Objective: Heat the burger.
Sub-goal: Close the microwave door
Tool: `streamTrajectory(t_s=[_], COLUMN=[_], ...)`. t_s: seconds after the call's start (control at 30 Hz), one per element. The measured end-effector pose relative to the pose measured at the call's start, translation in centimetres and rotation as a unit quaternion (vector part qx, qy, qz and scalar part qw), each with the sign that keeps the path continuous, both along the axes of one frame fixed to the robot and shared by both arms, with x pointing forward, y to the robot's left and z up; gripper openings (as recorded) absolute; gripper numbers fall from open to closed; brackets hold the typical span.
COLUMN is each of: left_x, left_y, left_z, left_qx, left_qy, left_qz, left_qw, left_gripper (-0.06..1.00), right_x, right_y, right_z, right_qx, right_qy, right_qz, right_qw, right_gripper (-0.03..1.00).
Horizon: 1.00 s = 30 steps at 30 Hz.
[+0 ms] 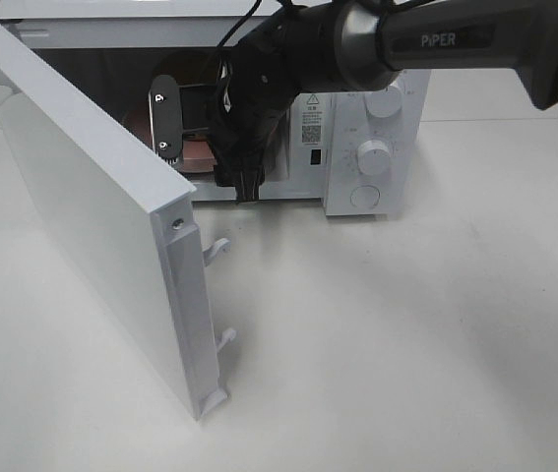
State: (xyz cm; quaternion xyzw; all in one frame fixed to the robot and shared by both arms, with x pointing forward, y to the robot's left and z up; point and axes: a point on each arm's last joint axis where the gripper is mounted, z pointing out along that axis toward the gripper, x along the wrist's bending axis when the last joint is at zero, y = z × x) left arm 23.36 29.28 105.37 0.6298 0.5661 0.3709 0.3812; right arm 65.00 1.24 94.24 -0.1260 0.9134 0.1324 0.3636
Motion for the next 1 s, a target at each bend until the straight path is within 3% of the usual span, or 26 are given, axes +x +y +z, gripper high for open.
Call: streamTrajectory(t_s=[1.0], left_x=[0.0], left_y=[0.0], left_z=[0.0], left_qx=[0.0], left_qy=[0.0], left_qz=[0.0], left_qw=[1.0], left_gripper=[0.99], right_x=[-5.9], right_y=[-4.5], right_z=[2.8], right_qx=[0.003], right_qy=[0.018], right_qz=[-0.001], right_qw=[1.0], right_gripper=[0.73])
